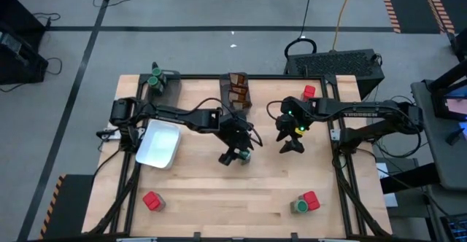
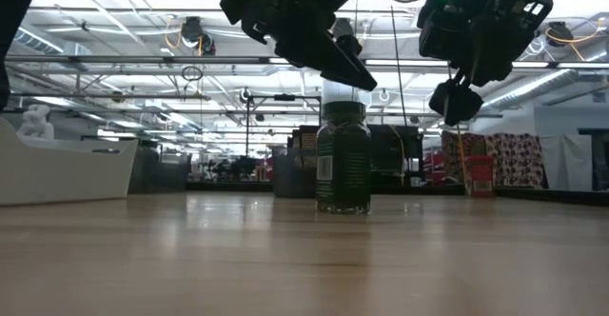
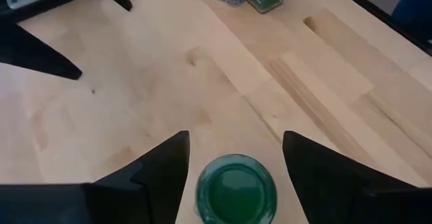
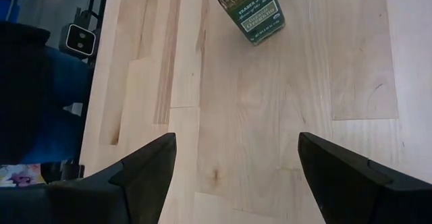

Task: Sort spices by type
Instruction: Put the top green seasoning bottle into the left black bin

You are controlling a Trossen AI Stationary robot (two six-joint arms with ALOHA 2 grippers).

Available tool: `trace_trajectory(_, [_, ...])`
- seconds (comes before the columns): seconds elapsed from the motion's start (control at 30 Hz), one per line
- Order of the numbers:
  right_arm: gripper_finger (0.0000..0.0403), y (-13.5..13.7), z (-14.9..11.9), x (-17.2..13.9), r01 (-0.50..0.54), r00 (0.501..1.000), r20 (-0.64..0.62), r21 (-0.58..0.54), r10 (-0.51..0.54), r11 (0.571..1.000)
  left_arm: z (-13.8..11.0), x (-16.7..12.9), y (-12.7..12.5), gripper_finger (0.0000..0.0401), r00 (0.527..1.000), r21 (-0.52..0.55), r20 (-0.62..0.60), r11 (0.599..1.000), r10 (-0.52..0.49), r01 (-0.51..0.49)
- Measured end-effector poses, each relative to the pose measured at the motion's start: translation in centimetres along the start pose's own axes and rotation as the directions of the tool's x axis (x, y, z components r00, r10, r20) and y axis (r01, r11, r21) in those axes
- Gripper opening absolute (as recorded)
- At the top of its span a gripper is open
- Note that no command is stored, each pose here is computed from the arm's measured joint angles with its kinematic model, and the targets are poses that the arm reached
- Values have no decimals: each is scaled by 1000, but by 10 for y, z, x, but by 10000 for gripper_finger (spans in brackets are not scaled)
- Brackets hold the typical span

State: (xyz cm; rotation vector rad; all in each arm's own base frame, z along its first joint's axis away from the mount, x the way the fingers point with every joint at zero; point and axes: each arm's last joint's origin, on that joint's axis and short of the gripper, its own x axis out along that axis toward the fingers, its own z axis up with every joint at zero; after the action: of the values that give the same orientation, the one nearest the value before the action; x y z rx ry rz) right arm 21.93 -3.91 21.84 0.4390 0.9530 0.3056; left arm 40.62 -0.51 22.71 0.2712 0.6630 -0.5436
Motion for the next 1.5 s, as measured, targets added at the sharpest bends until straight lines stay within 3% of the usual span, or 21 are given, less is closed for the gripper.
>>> trace_trajectory(0.47, [293,-1,0,0,45,999,1,-8,-45,999,-4,-1,2,371,1000,-4,-24,1000,-9,9])
trace_trajectory(1.5, [293,-2,2,0,48,999,14,-8,-48,999,-24,23,9,369,996,9,-47,997,-73,73])
